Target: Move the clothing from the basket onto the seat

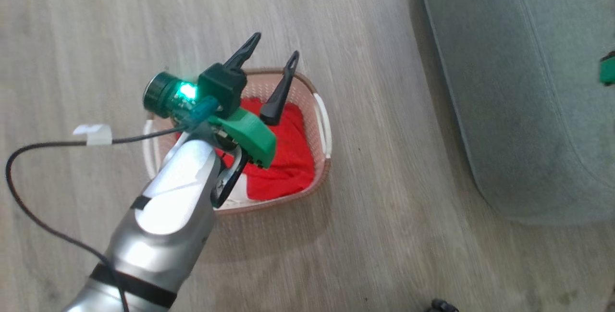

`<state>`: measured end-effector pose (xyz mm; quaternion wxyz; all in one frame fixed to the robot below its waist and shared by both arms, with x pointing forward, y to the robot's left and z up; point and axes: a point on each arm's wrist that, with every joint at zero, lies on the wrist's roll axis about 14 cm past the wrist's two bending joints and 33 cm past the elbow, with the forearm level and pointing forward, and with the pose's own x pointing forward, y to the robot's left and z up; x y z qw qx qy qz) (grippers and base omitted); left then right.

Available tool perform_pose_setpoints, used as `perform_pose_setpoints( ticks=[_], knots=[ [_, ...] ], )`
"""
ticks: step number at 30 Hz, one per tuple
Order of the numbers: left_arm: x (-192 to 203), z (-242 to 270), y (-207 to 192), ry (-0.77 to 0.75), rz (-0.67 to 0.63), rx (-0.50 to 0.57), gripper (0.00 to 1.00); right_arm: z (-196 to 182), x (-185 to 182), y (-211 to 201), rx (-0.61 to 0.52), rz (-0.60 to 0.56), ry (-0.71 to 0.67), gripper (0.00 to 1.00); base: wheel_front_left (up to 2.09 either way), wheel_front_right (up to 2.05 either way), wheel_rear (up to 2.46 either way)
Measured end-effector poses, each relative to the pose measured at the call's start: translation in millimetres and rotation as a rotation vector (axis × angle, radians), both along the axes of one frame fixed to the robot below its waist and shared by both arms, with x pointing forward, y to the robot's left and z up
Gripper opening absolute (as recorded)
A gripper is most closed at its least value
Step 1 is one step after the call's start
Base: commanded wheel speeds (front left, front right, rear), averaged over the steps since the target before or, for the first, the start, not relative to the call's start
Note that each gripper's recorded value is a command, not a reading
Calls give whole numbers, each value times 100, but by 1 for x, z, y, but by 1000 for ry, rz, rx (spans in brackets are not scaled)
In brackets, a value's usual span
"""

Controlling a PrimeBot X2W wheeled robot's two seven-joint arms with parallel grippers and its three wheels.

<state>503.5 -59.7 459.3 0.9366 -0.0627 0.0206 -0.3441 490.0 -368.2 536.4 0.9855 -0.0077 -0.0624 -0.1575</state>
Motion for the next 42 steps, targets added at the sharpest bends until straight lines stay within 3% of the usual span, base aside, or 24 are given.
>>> perform_pose_setpoints(
  ticks=[22,33,42],
  knots=[
    [-46,47,133,-41,414,13,100,8,-25,157,52,407,-8,100,0,0,0],
    [-63,43,182,-27,575,26,100,2,-44,188,79,470,7,100,0,0,0],
    [-82,35,217,-9,686,30,100,-5,-61,186,96,457,23,100,0,0,0]
  ],
)
